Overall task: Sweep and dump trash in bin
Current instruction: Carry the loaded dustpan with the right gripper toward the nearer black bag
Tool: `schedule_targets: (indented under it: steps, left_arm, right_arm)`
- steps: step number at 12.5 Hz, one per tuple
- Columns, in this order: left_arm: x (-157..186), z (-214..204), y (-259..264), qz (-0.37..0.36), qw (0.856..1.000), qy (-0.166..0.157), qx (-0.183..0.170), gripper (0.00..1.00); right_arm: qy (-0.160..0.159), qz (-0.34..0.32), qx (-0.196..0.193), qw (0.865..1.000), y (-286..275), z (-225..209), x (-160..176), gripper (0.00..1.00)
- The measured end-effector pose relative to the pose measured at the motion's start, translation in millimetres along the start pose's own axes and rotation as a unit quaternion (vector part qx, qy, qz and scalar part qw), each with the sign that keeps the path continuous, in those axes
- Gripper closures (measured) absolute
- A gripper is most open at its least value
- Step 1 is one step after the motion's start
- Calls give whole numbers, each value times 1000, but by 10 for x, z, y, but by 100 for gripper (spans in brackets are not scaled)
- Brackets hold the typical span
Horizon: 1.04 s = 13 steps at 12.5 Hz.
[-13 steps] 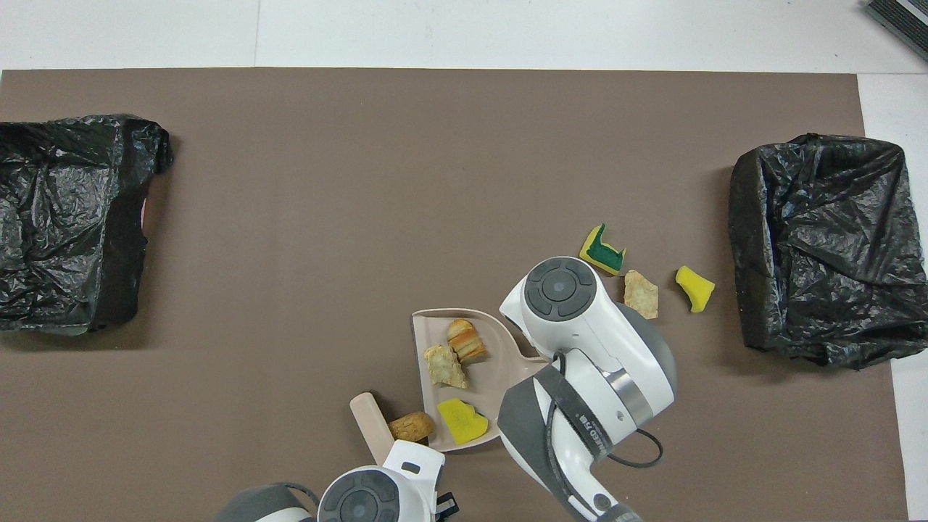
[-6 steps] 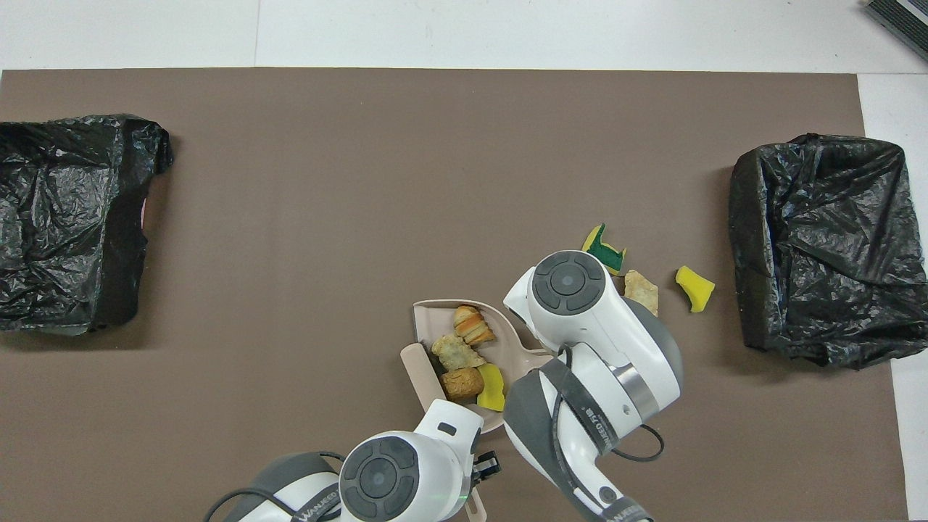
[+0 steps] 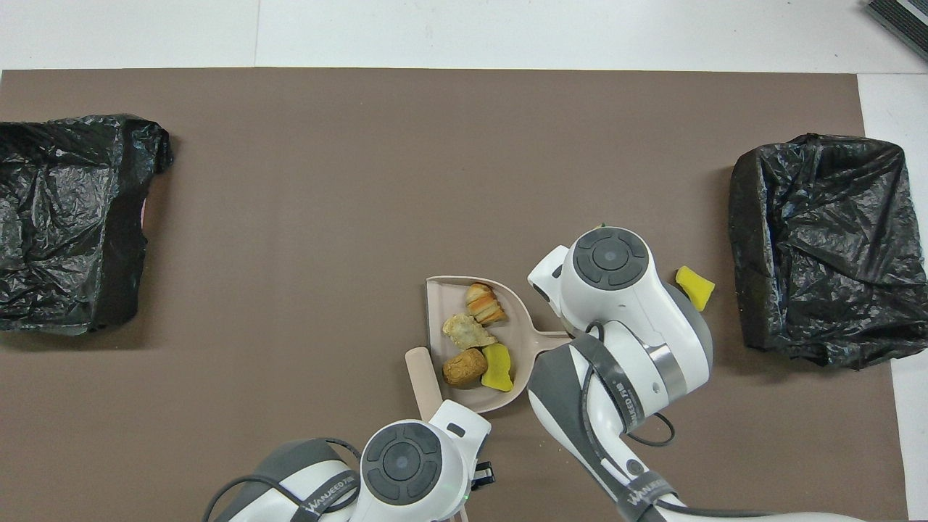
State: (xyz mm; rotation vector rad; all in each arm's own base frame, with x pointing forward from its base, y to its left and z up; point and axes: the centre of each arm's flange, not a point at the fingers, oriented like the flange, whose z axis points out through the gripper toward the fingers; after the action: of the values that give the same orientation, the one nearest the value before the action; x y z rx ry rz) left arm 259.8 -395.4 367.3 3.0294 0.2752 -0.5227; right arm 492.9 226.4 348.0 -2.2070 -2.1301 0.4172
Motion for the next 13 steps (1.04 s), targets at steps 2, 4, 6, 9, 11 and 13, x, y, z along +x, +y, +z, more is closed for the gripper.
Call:
schedule_targets:
  steps: [2, 4, 6, 9, 11, 13]
  left_arm:
    - [7, -71, -25, 16, 999, 7, 30, 74]
    - [-21, -107, -59, 29, 998, 13, 59, 74]
    - [-116, -116, -72, 33, 997, 12, 72, 74]
    - [-359, -38, -65, 41, 996, 22, 78, 74]
    - [-554, 118, -111, 53, 995, 34, 79, 74]
    - [-640, 210, -132, 57, 995, 45, 72, 74]
  right_arm:
    - [9, 5, -1, 1000, 22, -29, -16, 68]
    - [15, 11, -3, 1000, 57, -75, -49, 68]
    - [21, 19, -10, 1000, 119, -178, -111, 68]
    - [24, 20, -4, 1000, 214, -403, -326, 68]
    - [27, 6, 7, 1000, 327, -543, -669, 68]
    - [35, 6, 10, 999, 447, -677, -1058, 68]
